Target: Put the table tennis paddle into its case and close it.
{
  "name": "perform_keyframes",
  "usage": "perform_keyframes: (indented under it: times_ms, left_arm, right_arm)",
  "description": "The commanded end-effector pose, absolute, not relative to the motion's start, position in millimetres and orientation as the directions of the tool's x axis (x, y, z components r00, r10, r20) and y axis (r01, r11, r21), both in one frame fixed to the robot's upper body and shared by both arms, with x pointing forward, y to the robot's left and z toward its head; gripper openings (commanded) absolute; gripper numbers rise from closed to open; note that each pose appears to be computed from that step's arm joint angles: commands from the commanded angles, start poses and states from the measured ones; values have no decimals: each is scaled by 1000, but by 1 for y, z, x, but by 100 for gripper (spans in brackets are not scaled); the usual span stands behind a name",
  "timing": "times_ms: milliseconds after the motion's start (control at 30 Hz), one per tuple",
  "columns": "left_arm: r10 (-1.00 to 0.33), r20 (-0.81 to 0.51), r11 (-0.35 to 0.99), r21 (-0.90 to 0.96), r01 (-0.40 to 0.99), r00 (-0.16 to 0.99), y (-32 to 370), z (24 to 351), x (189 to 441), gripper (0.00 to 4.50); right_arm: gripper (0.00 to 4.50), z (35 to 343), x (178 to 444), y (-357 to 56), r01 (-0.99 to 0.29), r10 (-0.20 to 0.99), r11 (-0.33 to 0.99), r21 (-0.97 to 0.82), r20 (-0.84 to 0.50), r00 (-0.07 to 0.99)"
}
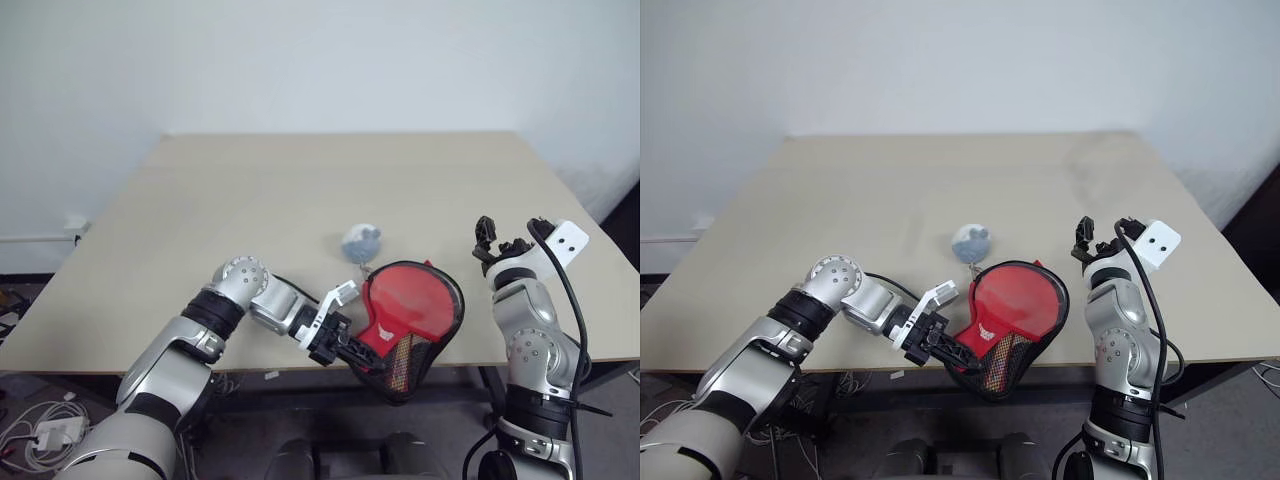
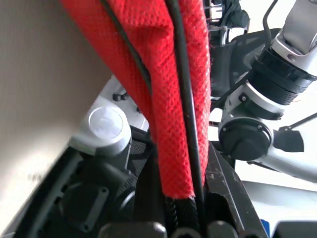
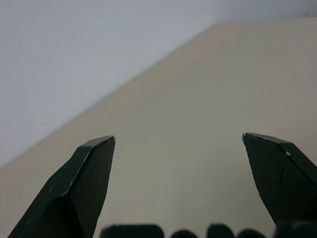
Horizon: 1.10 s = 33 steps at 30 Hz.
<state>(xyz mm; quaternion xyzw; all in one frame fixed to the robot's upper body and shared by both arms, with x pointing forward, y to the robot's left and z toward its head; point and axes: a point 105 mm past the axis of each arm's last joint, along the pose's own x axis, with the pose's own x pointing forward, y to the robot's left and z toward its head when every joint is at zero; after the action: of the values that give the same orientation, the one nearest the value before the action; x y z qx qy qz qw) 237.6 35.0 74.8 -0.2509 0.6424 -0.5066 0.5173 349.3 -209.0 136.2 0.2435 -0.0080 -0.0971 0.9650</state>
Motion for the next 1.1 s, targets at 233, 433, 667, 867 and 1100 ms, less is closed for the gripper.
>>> perform_keyframes:
  times_ms: [233,433,667,867,1100]
  left_arm:
    - [-854,-430,375,-899,226,-294,45,84,237,1]
    - [-860,-459,411,-882,231,-223,52,87,250,1]
    - [-878,-451,408,-880,242,-160,49,88,256,1]
    - [-870,-479,448,-868,213,-121,52,83,264,84]
    - [-878,-471,448,-870,206,-79,51,86,272,320]
  right_arm:
    - [450,148,344,-214,182,-207,870,458,5,978]
    - [450,151,350,-209,155,-179,876,457,8,984]
    - [450,153,356,-206,143,-165,881,452,11,986]
    - [450,152,358,-205,138,-159,884,447,9,987]
    - [450,153,359,-205,140,-162,888,438,13,987]
